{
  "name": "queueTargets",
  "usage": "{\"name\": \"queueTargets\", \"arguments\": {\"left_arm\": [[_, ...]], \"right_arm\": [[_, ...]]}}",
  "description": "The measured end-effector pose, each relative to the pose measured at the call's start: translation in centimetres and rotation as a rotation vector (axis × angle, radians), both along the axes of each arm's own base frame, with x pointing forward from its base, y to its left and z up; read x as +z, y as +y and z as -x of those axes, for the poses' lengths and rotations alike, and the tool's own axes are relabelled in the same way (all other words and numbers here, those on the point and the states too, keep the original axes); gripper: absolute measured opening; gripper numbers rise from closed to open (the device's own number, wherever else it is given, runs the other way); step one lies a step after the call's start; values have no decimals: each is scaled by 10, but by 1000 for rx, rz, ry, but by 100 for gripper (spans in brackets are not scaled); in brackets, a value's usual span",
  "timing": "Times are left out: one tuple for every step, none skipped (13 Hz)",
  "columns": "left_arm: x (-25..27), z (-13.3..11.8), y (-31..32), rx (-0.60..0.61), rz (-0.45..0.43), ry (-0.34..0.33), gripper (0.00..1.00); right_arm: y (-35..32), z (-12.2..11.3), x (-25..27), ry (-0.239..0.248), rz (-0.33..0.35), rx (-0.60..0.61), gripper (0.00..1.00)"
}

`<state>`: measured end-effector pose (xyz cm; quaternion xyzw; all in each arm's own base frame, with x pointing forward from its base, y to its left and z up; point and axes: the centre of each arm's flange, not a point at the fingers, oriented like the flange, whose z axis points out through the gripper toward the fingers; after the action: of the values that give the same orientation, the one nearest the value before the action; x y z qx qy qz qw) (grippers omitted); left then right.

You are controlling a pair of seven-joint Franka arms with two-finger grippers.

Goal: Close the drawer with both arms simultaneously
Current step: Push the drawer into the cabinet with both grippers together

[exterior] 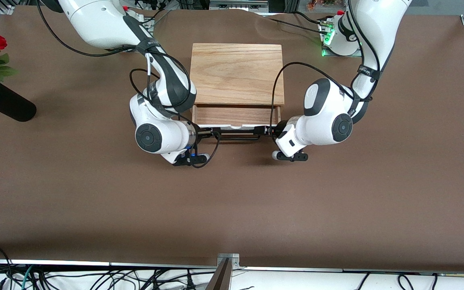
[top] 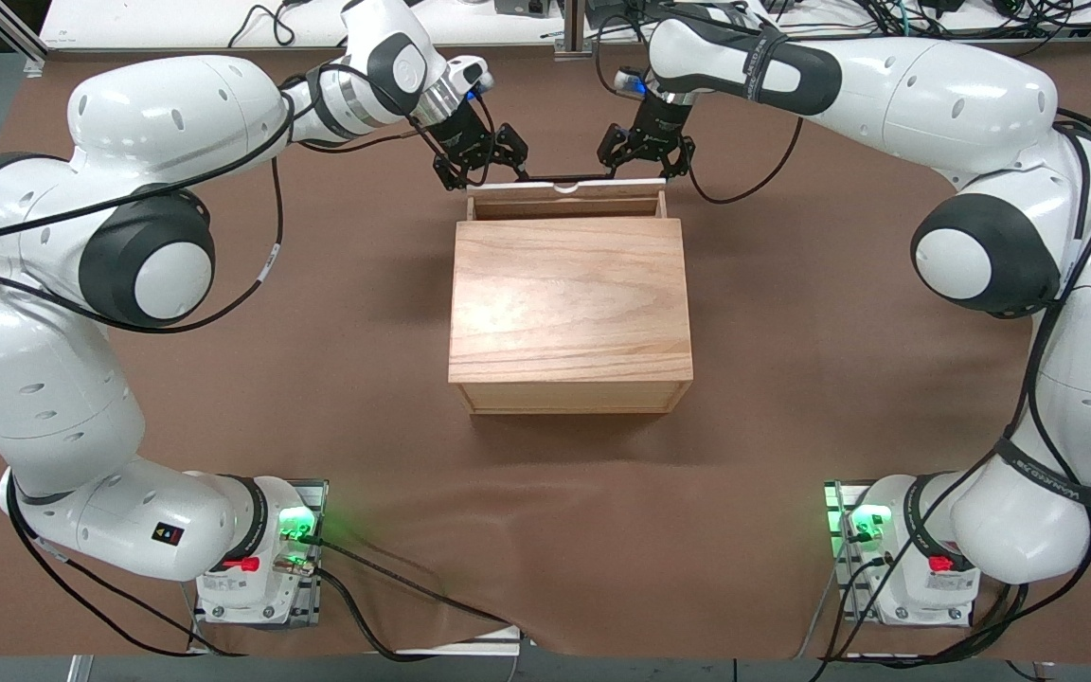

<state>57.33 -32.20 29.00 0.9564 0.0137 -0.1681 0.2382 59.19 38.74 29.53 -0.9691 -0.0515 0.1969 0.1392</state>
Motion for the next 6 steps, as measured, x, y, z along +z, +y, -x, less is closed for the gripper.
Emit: {"name": "queueTargets", "arguments": {"left_arm": [[-2,5,0,-14,-3,26,100],[-5,11,0,-26,-7,48,100],[-6,18,-1,-36,-10,64,100],[-6,26,-2,-45,-13,74,100],[-6,33,-3,-54,-16,80,100],[-6,40,-4,-61,-19,84,100]], "right_arm": [[2,6,-1,27,8,15,100],[4,11,-3,52,16,30,100],[5,16,-4,79,22,42,100],[6,21,-5,111,22,50,100],[8,26,-6,148,8,48,100],[11,30,-7,186,-15,40,100]]}}
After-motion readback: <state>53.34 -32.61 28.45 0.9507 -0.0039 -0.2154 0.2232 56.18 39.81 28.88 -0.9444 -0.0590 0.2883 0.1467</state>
